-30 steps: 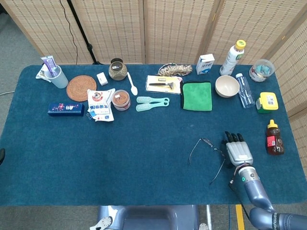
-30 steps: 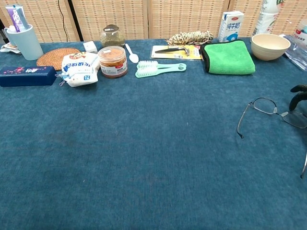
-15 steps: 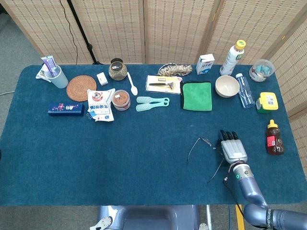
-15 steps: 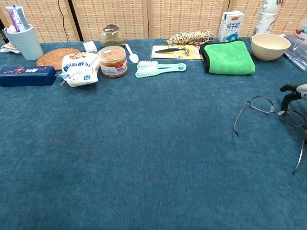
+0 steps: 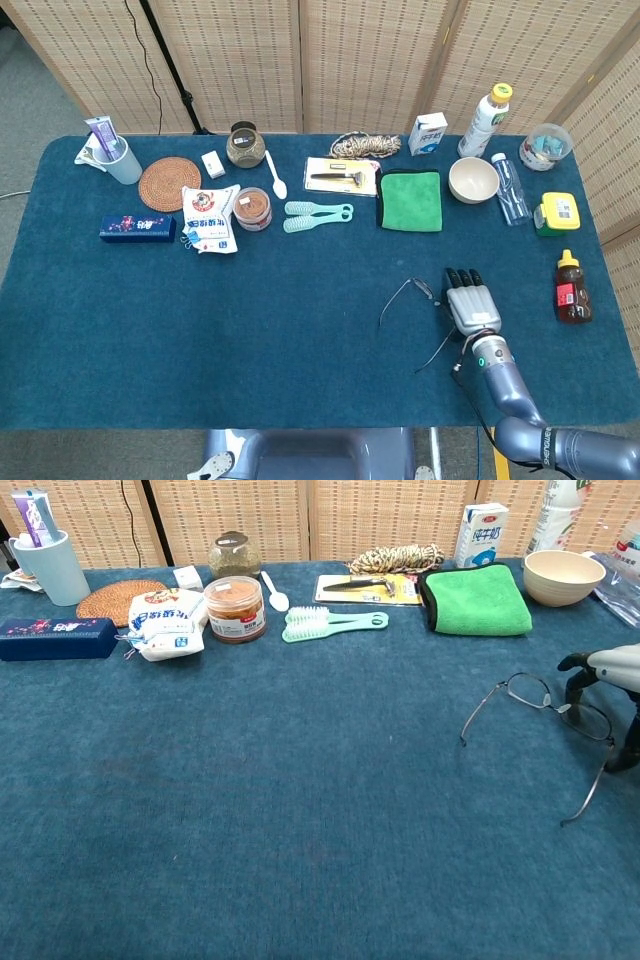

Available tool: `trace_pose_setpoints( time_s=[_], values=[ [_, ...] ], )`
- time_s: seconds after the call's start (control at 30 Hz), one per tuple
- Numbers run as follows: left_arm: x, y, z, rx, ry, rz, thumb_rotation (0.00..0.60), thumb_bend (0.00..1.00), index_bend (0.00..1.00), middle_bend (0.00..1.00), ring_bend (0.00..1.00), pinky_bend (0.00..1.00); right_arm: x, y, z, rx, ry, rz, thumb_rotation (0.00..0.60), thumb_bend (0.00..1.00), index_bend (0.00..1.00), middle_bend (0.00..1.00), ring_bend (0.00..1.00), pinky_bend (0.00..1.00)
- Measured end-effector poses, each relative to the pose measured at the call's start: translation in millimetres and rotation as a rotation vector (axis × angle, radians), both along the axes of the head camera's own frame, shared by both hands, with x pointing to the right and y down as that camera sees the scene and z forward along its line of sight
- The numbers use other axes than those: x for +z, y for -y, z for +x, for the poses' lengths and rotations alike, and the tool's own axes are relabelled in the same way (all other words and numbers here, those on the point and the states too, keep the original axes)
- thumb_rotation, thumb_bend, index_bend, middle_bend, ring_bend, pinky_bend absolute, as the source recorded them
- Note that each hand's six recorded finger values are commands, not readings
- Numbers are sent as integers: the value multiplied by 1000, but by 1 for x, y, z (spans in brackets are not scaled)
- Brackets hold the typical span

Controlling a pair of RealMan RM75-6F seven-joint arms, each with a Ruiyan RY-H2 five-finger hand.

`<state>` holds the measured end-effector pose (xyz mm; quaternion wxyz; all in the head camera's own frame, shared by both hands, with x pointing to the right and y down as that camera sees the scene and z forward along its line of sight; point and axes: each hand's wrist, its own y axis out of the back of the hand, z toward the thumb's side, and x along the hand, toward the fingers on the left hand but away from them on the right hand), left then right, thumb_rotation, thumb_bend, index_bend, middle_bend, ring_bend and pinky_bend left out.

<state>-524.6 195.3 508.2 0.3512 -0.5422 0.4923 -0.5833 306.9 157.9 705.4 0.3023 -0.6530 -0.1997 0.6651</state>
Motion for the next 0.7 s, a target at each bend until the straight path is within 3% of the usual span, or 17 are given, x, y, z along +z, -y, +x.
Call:
trace_pose_setpoints(
  time_s=[0.47,0.7],
  values=[
    [2,-1,-1,-3,2,-7,590,377,201,110,83,16,5,3,-8,10,11,0,600,36,502,113,1,0],
    [2,-1,0,-2,1,-6,593,376,201,110,81,16,7,7,-9,30,19,8,600,36,578,172,51,0]
  ],
)
